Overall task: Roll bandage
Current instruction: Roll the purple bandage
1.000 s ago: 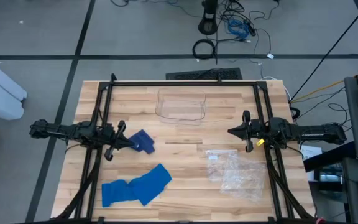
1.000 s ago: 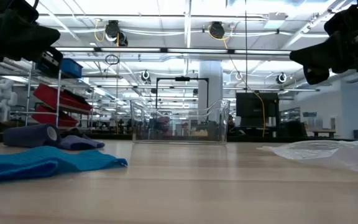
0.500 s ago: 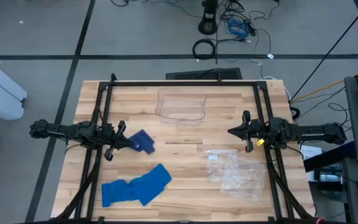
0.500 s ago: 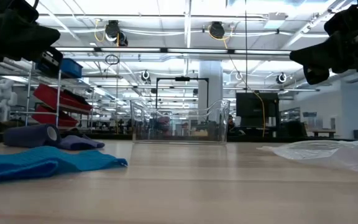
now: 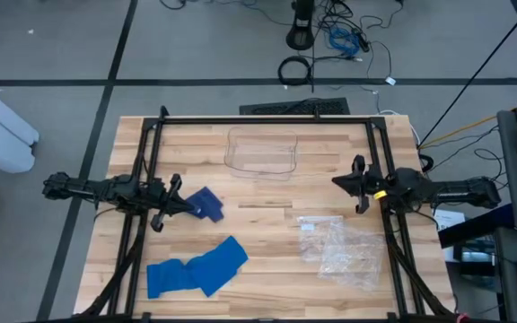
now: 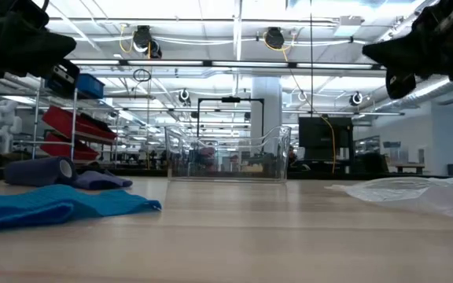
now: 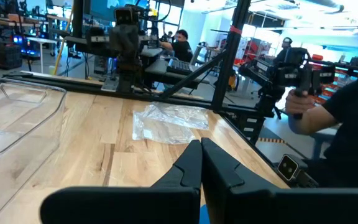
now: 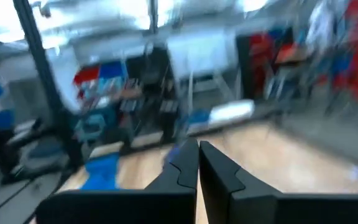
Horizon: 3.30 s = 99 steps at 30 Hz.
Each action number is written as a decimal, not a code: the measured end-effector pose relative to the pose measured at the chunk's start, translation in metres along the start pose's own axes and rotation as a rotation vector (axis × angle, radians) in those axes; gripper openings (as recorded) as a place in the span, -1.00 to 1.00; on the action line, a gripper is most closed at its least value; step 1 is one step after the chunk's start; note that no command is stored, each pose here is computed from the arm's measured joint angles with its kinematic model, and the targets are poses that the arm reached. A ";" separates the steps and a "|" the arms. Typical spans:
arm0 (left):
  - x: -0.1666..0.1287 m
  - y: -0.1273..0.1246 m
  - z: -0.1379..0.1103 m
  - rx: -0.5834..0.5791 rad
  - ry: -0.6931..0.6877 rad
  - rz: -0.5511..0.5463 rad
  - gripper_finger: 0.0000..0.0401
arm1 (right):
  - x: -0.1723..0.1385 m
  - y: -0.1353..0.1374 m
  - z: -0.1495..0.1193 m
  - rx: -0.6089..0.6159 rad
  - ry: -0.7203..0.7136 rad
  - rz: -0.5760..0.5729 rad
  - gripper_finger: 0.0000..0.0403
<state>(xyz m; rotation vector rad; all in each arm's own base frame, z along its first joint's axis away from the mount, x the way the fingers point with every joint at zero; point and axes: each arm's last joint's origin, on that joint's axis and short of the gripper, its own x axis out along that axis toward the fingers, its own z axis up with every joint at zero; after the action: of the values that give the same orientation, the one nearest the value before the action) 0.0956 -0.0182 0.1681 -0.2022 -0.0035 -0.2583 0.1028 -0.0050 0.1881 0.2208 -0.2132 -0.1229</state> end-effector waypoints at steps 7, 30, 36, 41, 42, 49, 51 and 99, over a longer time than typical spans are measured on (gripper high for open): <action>0.000 0.000 0.000 0.000 0.000 0.000 -0.98 | 0.003 0.001 0.012 -0.102 -0.135 -0.061 -1.00; 0.000 0.005 0.002 0.388 -0.012 0.171 -0.98 | 0.159 0.020 0.007 -0.314 0.251 -0.050 -0.53; 0.000 0.004 0.003 0.151 -0.045 0.162 -0.98 | 0.212 0.015 -0.016 -0.257 0.345 0.035 -0.42; -0.001 0.003 0.011 0.128 -0.127 0.160 -0.98 | 0.247 0.015 -0.053 -0.246 0.431 0.091 -0.37; -0.001 0.002 0.013 0.101 -0.151 0.154 -0.98 | 0.254 0.016 -0.060 -0.253 0.436 0.096 -0.36; -0.002 0.001 0.018 -0.201 -0.228 0.109 -0.98 | 0.317 0.034 -0.102 -0.316 0.418 0.158 -0.32; -0.002 0.001 0.017 -0.207 -0.219 0.111 -0.98 | 0.336 0.038 -0.113 -0.323 0.407 0.168 -0.32; -0.007 -0.001 0.036 -0.108 -0.225 0.205 -0.98 | 0.433 0.042 -0.179 -0.679 0.620 0.186 -0.32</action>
<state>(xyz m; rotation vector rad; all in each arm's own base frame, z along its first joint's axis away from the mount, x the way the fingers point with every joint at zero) 0.0891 -0.0096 0.2035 -0.3356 -0.1917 -0.0297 0.5667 0.0097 0.1117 -0.4392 0.4269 0.0644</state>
